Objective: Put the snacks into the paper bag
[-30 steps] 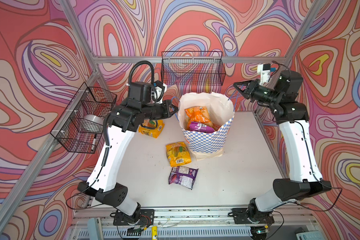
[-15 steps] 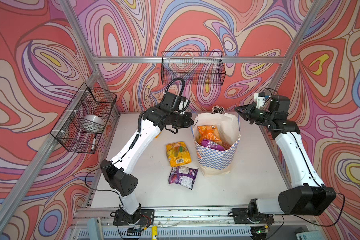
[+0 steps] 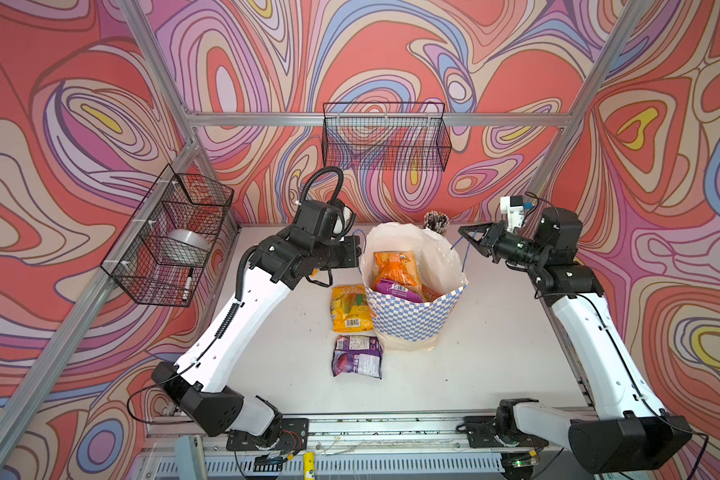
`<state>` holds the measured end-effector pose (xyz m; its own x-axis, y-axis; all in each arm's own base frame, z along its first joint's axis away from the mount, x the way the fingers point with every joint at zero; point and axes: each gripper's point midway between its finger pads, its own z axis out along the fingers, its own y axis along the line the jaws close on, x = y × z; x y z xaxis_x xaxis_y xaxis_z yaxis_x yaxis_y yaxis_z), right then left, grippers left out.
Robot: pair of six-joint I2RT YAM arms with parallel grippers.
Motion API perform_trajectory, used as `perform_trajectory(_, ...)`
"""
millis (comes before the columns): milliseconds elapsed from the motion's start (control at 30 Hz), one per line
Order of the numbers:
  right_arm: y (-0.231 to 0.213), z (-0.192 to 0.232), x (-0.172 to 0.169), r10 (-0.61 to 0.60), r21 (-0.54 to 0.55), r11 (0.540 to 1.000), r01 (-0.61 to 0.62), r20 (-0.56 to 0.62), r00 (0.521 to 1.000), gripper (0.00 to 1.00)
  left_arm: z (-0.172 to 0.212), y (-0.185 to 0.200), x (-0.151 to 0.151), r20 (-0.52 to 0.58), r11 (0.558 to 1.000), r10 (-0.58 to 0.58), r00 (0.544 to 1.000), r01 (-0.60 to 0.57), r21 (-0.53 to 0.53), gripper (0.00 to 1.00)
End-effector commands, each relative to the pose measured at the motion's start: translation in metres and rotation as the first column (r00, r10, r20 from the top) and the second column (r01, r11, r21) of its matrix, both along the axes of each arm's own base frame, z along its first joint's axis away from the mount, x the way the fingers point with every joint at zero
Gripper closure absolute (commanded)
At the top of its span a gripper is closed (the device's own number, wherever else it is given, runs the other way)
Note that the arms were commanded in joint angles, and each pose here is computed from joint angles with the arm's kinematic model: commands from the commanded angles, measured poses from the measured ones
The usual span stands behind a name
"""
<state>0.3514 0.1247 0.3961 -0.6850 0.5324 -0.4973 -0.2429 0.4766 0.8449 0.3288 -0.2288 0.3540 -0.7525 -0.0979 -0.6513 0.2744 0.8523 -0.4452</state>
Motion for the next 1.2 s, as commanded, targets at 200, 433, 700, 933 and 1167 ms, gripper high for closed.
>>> perform_trajectory(200, -0.01, 0.0, -0.017, -0.041, -0.116, 0.992, 0.046, 0.05, 0.998, 1.0, 0.027, -0.017, -0.007, 0.065, 0.986, -0.068, 0.996, 0.077, -0.147, 0.68)
perform_trajectory(433, -0.022, -0.005, -0.022, -0.094, -0.206, 0.973, 0.1, 0.039, 0.995, 1.0, 0.06, 0.014, -0.035, 0.232, 0.991, -0.057, 0.971, 0.083, -0.105, 0.05)
perform_trajectory(700, -0.023, -0.012, -0.024, -0.092, -0.226, 0.969, 0.097, 0.035, 0.995, 1.0, 0.058, 0.096, -0.07, 0.317, 0.981, 0.191, 0.929, -0.192, -0.03, 0.0)
perform_trajectory(933, -0.023, -0.022, -0.024, -0.082, -0.26, 0.962, 0.085, 0.022, 0.996, 1.0, -0.007, 0.153, -0.057, 0.067, 0.907, 0.416, 0.907, -0.419, 0.043, 0.0)
perform_trajectory(1167, -0.024, -0.034, -0.023, -0.08, -0.27, 0.96, 0.079, 0.009, 0.997, 1.0, -0.083, 0.174, 0.009, -0.182, 0.822, 0.549, 0.816, -0.566, -0.063, 0.0)
